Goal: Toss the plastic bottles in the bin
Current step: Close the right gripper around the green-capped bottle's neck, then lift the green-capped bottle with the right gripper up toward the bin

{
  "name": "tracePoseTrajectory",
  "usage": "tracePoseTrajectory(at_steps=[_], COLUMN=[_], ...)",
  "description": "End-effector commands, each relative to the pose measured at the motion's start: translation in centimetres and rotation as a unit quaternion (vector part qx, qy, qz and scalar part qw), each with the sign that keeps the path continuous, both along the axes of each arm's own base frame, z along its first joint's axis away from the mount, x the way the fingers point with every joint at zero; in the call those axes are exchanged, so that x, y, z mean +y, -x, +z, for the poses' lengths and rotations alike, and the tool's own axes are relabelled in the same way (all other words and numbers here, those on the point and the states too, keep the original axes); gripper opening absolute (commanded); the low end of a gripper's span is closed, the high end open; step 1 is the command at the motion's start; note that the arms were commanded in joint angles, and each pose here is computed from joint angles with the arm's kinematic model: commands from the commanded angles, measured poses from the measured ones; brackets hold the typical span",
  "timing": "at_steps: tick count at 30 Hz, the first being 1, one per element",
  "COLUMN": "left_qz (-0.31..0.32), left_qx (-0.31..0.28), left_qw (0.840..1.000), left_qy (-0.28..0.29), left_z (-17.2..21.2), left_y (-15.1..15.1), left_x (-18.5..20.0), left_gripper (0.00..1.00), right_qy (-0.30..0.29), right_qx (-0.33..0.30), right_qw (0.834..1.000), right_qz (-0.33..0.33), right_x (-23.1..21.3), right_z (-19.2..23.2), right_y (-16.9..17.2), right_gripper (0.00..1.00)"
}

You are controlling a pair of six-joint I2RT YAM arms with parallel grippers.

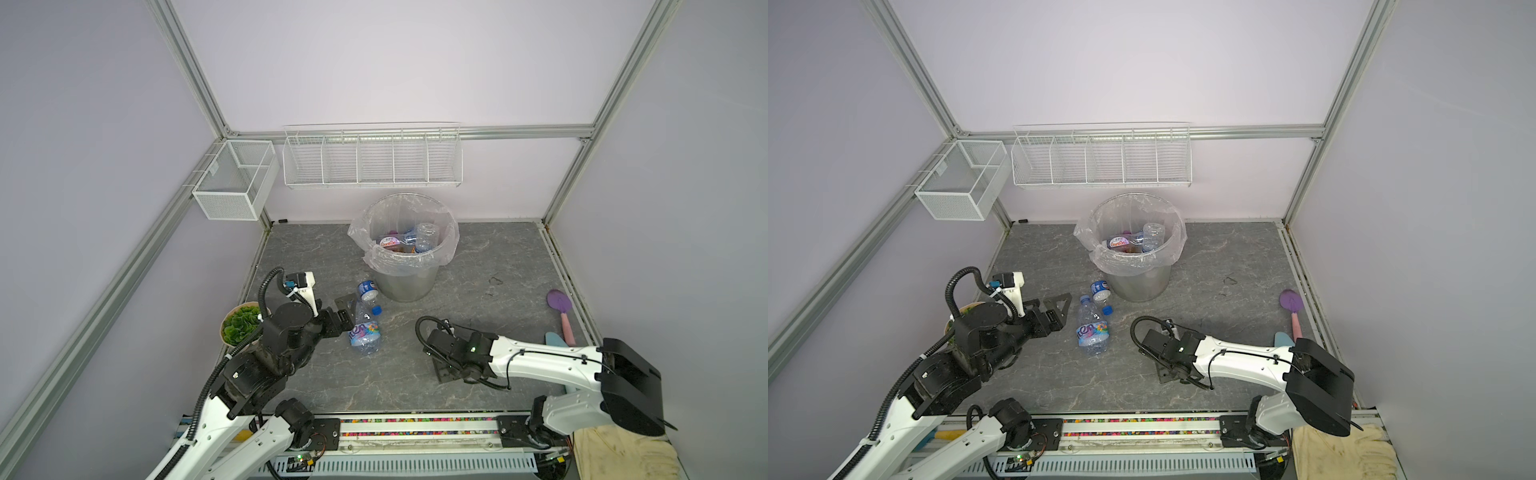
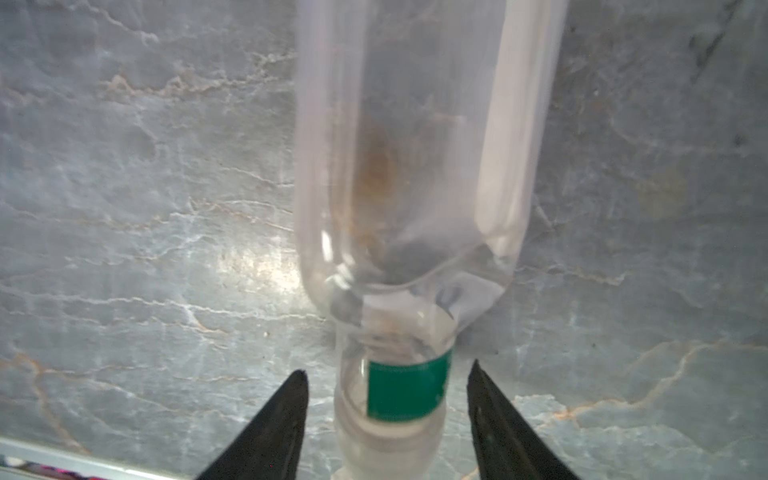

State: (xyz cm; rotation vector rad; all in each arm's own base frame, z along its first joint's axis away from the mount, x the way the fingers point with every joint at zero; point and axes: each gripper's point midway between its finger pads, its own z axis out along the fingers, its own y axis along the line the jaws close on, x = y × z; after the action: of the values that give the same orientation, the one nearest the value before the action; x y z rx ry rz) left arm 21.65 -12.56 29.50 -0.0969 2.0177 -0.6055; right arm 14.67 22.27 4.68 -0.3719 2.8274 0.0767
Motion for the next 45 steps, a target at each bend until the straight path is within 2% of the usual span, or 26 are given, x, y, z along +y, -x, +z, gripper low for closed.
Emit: tracePoseTrajectory(at_steps=[1,7,11,20,28,33,37,41,45], left_qz=[0.0,0.0,-0.001,0.001,0.0,0.0,0.002,0.003,0.004], left_qx=[0.003,0.0,0.0,0.003,0.008,0.01,0.011,0.011,0.01], left_qw=[1.0,1.0,1.0,1.0,1.0,1.0,1.0,1.0,1.0], left_qy=[0.008,0.007,0.006,0.004,0.002,-0.001,-0.001,-0.001,-0.004], left_z=[-0.2,0.1,0.2,0.0,-0.4,-0.7,-1.0,-1.1,-1.1], left_y=[0.2,0.1,0.1,0.1,0.0,0.0,0.1,0.3,0.3], left_x=[0.0,-0.1,-0.1,-0.1,-0.2,-0.1,0.0,0.2,0.3], left_gripper=[0.99,0.99,0.99,0.99,0.99,0.99,0.99,0.99,0.99], right_qy=[0.018,0.035,0.036,0.003,-0.017,-0.018,-0.018,-0.012,-0.006], right_qx=[-0.006,-0.034,-0.058,-0.041,-0.011,0.014,0.025,0.032,0.036], right_qw=[1.0,0.999,0.998,0.999,0.999,0.999,0.999,0.999,0.999], right_qz=[-0.004,0.003,0.016,0.024,0.029,0.028,0.019,0.014,0.012], right_x=[-0.7,-1.2,-0.5,0.4,2.0,2.6,2.6,2.4,2.0], right_z=[0.4,2.2,4.2,5.0,3.2,1.1,-0.3,-1.1,-1.6], right_y=[0.0,-1.0,-2.6,-5.6,-6.7,-6.8,-6.9,-6.8,-6.6], right_gripper=[0.76,0.93,1.0,0.98,1.0,0.95,0.85,0.68,0.65])
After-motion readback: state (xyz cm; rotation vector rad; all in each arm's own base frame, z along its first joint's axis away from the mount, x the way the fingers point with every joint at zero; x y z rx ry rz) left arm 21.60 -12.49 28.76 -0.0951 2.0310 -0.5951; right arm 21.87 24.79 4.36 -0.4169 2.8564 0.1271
